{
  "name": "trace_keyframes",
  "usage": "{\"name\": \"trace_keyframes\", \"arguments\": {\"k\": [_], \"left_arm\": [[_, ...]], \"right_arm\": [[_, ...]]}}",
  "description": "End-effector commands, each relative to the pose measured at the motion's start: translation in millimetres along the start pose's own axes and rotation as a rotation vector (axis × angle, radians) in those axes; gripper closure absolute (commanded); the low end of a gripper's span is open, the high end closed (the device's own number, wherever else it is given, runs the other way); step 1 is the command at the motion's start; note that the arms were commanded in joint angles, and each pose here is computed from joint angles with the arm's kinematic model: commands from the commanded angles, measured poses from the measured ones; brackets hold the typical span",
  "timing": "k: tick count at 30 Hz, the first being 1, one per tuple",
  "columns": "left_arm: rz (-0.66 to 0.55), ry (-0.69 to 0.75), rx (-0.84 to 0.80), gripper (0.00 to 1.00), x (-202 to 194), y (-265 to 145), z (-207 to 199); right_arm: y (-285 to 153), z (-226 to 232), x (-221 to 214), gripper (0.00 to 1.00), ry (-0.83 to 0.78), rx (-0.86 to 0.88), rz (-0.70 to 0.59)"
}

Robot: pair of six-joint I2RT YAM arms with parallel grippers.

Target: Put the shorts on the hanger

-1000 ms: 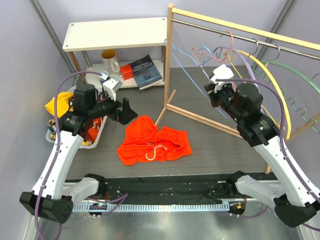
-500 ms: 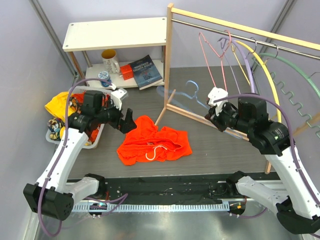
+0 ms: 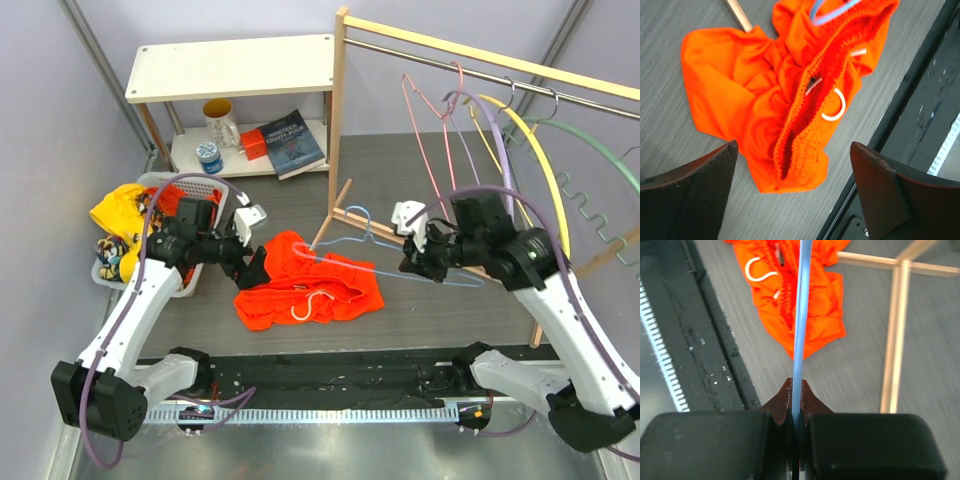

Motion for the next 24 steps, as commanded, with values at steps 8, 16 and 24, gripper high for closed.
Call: {"name": "trace_keyframes", "arguments": {"k": [8,16,24], "left_arm": [[0.146,0.016,-0.076,0.34,-38.6,2.9,0.0],[0.231,0.018,-0.088,0.35,-61.7,7.7,-1.3],[0.255,0.044,-0.107,0.35,-70.3,10.2,-1.6]], "right_arm": [[39.9,1.0,18.1,0.99,-0.18,0.224,0.129],[65.0,11.1,26.9,0.99,-0.301,0.263,0.147],[81.0,3.9,37.6,0.99,-0.333,0.26,0.15]]}}
Point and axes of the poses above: each gripper's point midway between its finger pads, its own y axis out along the fingers, its own z axis along the line the jaws close on, x = y × z, the point moved 5 cm from there along -y, back along the fingers, and after that the axes turned 11 degrees about y, right-handed, at the moved point
